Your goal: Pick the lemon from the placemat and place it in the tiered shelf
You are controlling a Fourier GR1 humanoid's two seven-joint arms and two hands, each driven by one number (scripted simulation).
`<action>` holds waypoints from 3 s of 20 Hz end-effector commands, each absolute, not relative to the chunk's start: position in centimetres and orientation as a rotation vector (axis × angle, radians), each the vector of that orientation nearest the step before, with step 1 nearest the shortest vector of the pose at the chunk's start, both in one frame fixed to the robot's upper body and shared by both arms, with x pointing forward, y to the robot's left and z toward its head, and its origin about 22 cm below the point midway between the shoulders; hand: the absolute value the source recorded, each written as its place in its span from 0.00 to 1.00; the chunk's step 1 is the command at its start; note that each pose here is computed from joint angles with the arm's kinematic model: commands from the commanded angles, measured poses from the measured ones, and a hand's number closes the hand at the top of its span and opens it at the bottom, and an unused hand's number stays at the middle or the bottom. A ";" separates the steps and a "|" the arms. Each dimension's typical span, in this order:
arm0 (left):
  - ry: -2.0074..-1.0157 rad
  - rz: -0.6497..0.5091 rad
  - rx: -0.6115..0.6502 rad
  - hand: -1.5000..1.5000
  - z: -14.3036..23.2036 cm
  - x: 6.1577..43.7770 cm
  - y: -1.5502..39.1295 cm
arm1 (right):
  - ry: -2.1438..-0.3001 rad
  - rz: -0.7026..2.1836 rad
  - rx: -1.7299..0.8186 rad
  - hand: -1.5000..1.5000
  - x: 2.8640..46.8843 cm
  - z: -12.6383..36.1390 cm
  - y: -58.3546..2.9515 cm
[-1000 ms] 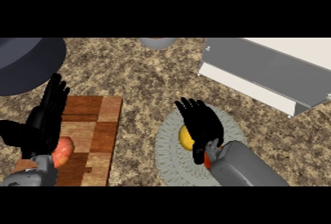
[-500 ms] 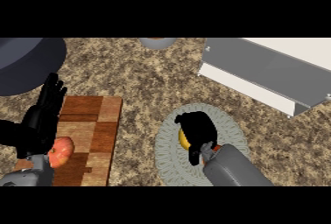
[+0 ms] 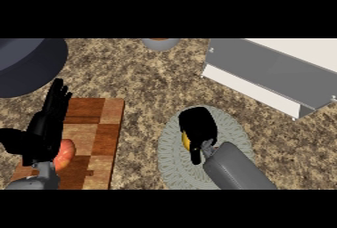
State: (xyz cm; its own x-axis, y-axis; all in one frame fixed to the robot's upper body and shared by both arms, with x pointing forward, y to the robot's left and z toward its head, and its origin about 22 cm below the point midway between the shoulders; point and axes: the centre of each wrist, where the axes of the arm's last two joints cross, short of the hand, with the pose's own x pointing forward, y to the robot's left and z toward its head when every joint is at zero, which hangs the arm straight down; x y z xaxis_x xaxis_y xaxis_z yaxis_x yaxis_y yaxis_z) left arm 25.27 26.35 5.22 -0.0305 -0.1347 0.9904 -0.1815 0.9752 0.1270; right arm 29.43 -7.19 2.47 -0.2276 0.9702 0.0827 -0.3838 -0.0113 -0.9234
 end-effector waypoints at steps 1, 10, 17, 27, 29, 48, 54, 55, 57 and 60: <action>-1.602 0.044 0.257 0.50 5.5 25.6 27.4 | -0.919 1.226 -0.903 1.00 30.5 1.9 -8.2; -1.614 0.037 0.235 0.50 5.7 25.7 26.6 | -0.787 0.644 -0.934 1.00 30.7 5.1 -6.4; -1.587 0.051 0.245 0.50 5.4 26.0 27.1 | -1.136 0.348 -0.959 1.00 29.6 14.8 -4.8; -1.584 0.047 0.292 0.50 4.9 25.7 27.6 | -1.155 0.107 -1.256 1.00 29.7 22.5 -6.3; -1.600 0.060 0.271 0.50 5.4 25.8 27.0 | -1.116 0.103 -1.278 1.00 30.1 22.8 -6.9; -1.600 0.042 0.256 0.50 6.8 24.6 27.8 | -1.143 -0.099 -1.377 1.00 34.3 21.0 -18.6; -1.624 0.030 0.230 0.50 6.2 24.9 27.4 | -1.191 -0.108 -1.377 1.00 37.5 19.8 -20.2; -1.613 0.031 0.227 0.50 6.3 24.4 25.6 | -1.173 -0.127 -1.398 1.00 38.1 18.0 -19.7; -1.616 0.009 0.244 0.50 6.1 26.5 25.8 | -1.181 -0.100 -1.401 1.00 37.6 18.3 -19.1; -1.602 0.013 0.227 0.50 6.2 25.5 27.4 | -1.151 -0.063 -1.389 1.00 39.5 18.0 -21.9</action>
State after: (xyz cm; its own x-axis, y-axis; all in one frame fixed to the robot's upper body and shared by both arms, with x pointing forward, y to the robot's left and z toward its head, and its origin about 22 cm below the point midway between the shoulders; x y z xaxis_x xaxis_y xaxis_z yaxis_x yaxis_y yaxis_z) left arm 25.92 26.74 5.98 -0.0323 -0.1418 0.9894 -0.1731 0.9757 0.1342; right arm 38.00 -19.66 18.91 0.4524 0.5820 0.6758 0.6655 0.2842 -0.6902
